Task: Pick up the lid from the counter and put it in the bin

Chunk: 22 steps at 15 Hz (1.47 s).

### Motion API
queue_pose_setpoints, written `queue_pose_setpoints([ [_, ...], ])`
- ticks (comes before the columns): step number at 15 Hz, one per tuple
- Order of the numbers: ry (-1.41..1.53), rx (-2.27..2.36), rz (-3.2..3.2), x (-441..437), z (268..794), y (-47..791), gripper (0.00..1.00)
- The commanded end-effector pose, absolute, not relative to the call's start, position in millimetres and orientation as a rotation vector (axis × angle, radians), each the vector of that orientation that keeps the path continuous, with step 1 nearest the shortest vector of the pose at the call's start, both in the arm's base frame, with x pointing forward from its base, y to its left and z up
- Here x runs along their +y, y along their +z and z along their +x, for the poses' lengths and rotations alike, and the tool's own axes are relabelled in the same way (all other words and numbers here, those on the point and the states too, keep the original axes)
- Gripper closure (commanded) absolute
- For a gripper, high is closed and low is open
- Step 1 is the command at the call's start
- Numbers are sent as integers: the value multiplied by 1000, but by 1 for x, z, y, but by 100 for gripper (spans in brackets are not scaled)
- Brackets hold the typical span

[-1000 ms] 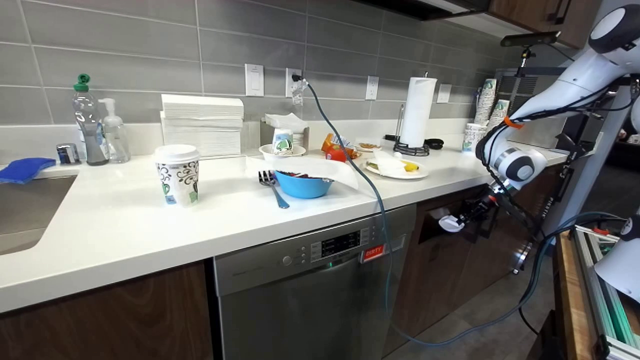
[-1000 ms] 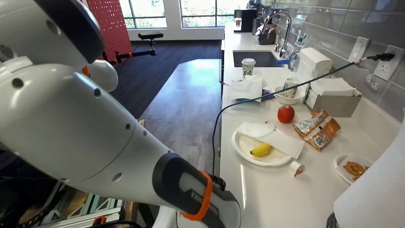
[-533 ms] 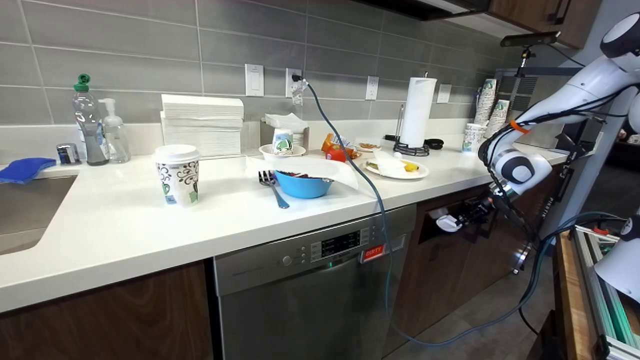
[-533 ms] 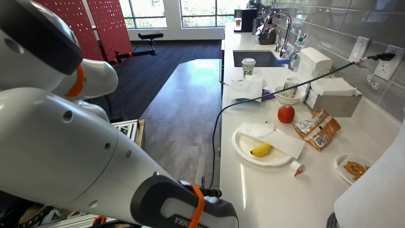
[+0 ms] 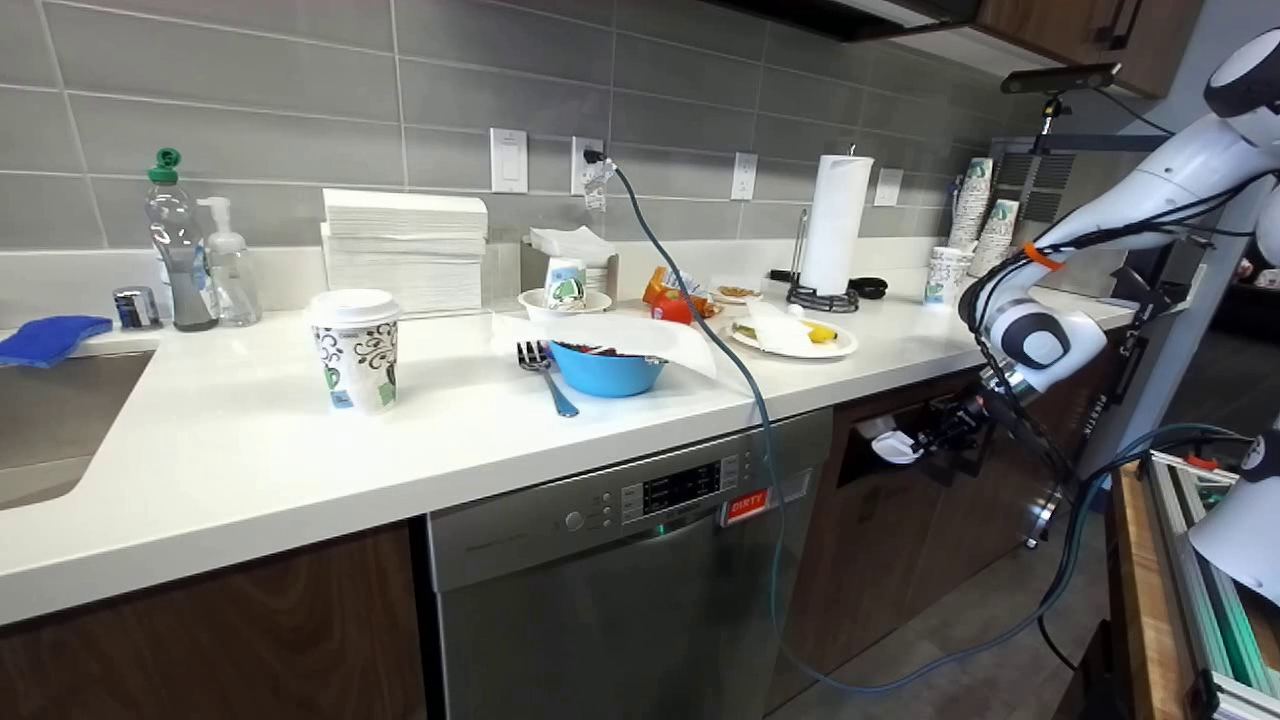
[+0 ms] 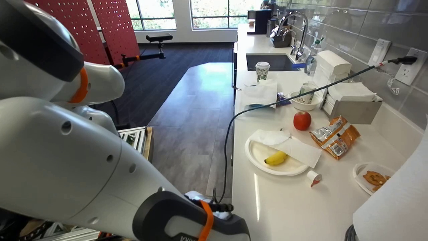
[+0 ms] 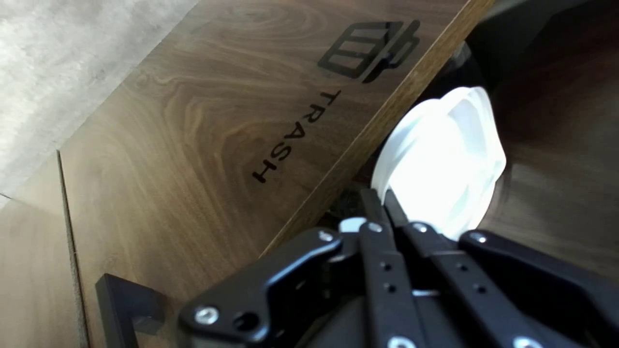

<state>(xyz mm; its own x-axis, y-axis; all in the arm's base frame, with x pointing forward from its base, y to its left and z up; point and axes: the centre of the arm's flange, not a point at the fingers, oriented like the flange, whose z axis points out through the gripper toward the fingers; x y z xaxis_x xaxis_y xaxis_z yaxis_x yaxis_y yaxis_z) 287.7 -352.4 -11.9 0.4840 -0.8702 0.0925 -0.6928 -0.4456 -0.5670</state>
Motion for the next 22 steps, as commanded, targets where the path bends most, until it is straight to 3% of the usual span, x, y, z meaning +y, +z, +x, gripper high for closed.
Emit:
queue_pose_setpoints([
  [1,-569,1411,-2223,-345,314,-21,99],
  [10,-500,1807,-1965,-327,350,-49,99],
  [22,-470,1826,-1824,-321,353,-58,99],
])
